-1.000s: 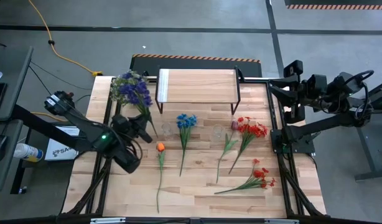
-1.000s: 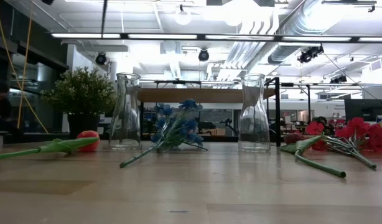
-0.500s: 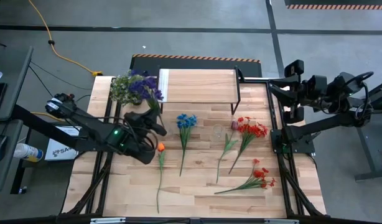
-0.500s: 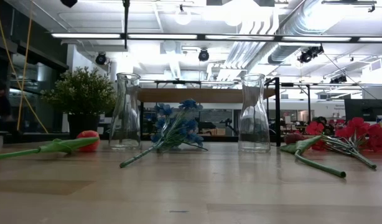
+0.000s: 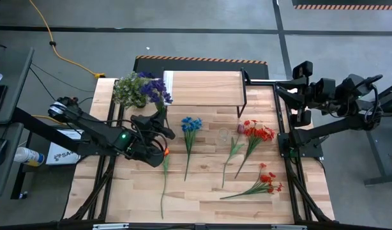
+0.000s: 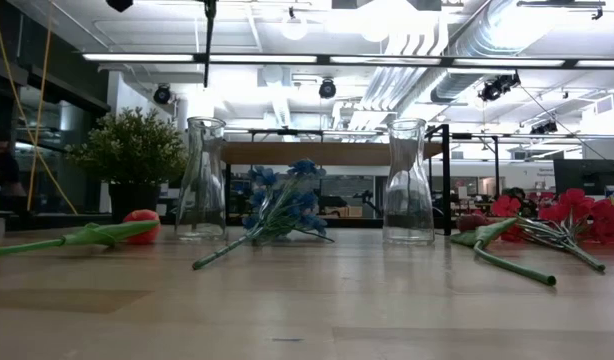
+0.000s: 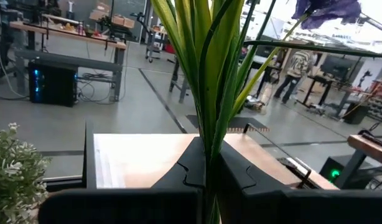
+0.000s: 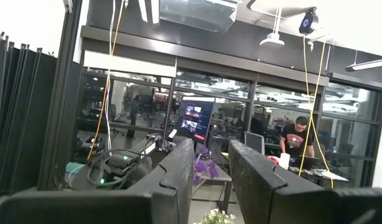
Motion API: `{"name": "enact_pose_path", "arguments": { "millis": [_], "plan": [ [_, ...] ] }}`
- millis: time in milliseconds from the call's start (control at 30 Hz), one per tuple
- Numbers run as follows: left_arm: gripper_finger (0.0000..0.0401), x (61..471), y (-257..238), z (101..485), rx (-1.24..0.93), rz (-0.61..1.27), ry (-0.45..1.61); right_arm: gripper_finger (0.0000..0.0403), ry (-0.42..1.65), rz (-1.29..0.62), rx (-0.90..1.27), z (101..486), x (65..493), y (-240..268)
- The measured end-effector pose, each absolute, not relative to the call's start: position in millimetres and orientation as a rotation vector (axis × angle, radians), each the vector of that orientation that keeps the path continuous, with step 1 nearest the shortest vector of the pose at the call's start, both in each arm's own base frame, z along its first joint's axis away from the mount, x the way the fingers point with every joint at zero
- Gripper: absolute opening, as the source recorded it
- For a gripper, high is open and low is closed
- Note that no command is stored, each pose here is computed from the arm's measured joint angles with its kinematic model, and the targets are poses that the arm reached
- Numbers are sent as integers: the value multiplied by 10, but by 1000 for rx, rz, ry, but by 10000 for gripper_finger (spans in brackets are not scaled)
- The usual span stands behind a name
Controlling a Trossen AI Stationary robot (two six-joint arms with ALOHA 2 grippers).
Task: Pick and place flowers into a vace then onto a shelf
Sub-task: Put the violet flowers into the left transparent vase
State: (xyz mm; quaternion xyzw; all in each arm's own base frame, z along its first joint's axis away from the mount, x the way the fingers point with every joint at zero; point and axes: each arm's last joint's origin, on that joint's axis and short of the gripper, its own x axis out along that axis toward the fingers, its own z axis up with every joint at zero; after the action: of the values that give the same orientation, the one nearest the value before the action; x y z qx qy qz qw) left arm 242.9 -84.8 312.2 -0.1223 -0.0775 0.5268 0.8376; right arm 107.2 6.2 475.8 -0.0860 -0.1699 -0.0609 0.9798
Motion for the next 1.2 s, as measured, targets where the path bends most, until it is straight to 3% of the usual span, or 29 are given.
{"name": "enact_pose_path", "arguments": {
  "millis": [1200],
  "plan": [
    [44, 2638, -798, 2701, -109, 1158, -31, 94, -312, -117, -175, 4730, 1081, 63]
  ]
}}
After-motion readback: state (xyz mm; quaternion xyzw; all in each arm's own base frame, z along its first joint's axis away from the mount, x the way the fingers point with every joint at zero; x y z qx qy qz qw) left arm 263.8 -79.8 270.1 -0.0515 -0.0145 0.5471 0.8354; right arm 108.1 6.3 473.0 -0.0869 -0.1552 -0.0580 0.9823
